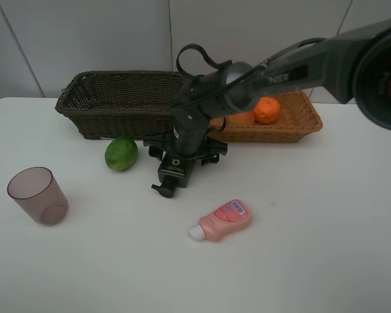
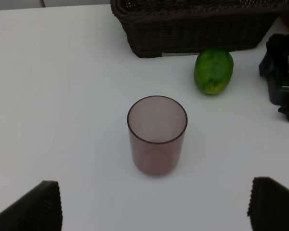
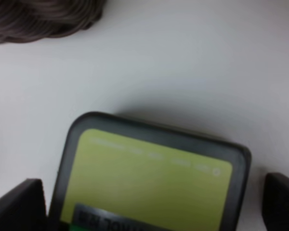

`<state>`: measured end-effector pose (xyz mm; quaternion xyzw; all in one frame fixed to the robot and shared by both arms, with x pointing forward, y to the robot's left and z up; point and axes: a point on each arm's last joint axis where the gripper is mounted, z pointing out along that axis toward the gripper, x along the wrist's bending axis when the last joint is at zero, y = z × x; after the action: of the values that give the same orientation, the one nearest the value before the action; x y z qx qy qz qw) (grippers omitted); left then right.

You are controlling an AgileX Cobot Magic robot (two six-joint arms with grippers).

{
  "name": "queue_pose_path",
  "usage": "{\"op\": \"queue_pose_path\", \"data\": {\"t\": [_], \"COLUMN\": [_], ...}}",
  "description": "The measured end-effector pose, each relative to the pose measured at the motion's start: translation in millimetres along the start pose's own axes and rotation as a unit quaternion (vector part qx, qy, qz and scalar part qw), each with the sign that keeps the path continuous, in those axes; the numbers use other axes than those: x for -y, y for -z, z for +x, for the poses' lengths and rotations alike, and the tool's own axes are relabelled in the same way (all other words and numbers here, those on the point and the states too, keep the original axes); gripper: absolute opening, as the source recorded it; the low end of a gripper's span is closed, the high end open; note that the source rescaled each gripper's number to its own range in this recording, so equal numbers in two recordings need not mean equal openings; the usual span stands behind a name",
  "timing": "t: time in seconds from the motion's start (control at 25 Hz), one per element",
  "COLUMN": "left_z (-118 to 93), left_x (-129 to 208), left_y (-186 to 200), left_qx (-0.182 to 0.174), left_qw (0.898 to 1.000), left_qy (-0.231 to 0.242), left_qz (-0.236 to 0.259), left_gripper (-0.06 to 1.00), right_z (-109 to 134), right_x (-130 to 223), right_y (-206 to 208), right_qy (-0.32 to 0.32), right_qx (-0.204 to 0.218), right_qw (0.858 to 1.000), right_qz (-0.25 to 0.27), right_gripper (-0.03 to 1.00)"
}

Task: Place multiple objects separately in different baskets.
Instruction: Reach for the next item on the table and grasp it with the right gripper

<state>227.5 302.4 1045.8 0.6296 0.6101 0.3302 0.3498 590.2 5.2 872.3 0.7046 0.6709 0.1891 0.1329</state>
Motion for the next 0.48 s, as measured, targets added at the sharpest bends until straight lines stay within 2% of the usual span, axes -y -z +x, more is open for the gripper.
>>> {"op": "queue_pose_path", "data": {"t": [0.12,0.16,0.2,0.24,0.28,0.48], "left_z": [0.0,0.0,0.0,0.0,0.0,0.0], "left_x": [0.0,0.0,0.0,0.0,0.0,0.0], "left_y": [0.0,0.0,0.0,0.0,0.0,0.0], "left_qx": [0.0,0.0,0.0,0.0,0.0,0.0], "left_qw": [1.0,1.0,1.0,1.0,1.0,1.0], "left_qy": [0.0,0.0,0.0,0.0,0.0,0.0], "left_qz": [0.0,0.0,0.0,0.0,0.0,0.0], "left_gripper": [1.0,1.0,1.0,1.0,1.0,1.0], "right_z": [0.2,-0.1,0.0,0.1,-0.1,-0.7], "right_x": [0.8,1.1,1.3,1.6,1.8,2.4], "right_y": [0.0,0.0,0.0,0.0,0.0,0.1], "right_qy": [-0.006,-0.007,-0.008,-0.011,-0.01,-0.012], "right_qx": [-0.001,0.001,0.0,0.0,0.001,0.004], "right_qw": [1.0,1.0,1.0,1.0,1.0,1.0], "right_qz": [0.004,0.006,0.007,0.009,0.01,0.013], "right_gripper": [0.89,0.79,0.61,0.35,0.25,0.26]}}
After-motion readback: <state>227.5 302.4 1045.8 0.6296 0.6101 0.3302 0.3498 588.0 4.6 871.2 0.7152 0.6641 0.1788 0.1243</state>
